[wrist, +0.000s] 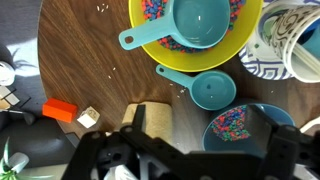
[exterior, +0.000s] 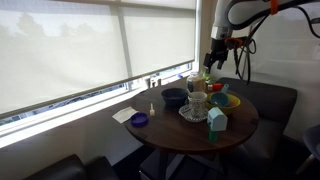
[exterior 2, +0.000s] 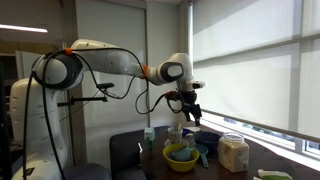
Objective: Put the white block inside the bowl
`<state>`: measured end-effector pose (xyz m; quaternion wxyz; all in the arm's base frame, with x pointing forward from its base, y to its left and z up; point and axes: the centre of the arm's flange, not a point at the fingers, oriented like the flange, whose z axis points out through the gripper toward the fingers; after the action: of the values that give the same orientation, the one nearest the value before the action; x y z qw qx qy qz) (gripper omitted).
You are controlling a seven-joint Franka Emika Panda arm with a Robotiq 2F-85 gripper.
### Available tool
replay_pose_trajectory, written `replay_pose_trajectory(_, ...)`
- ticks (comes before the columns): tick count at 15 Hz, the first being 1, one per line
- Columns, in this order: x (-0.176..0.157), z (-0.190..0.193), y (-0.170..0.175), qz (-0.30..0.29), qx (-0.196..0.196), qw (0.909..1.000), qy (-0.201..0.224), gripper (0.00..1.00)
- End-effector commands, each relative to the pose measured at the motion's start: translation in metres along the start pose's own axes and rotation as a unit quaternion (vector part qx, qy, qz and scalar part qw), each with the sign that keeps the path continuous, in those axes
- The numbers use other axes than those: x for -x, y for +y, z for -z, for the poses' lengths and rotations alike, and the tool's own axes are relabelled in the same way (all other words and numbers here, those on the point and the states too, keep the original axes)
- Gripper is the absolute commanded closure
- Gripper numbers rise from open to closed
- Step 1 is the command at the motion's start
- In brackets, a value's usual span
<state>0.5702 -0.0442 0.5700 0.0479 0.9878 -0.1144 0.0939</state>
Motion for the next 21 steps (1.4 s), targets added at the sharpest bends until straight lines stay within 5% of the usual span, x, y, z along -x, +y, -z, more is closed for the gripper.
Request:
replay_pose_trajectory(1,-0.029,-0.007,0.051,-0.098,-0.007,0.9952,0.008,0.00)
replay_pose_trajectory(4,-0.037,-0.021,0.120,-0.171,0.009,0.9851,-0.013,0.00)
replay_pose_trajectory(6,-0.042,-0.042,0.159,-0.094,0.026,0.9941,-0.047,0.00)
replay_pose_trajectory(9,-0.043,-0.064,0.196,-0.015,0.021,0.9958,-0.087,0.00)
replay_pose_trajectory(14,-0.068,-0.093,0.217,0.105,-0.048,0.9879,-0.103,0.00)
replay_pose_trajectory(15,-0.074,-0.094,0.221,0.110,-0.047,0.9853,-0.122,0.00)
replay_pose_trajectory(16,-0.044,-0.098,0.211,0.086,-0.032,0.9906,-0.101,0.00)
replay_pose_trajectory(20,-0.054,-0.104,0.214,0.105,-0.036,0.9867,-0.118,0.00)
replay_pose_trajectory(21,-0.064,-0.109,0.219,0.121,-0.032,0.9911,-0.046,0.00)
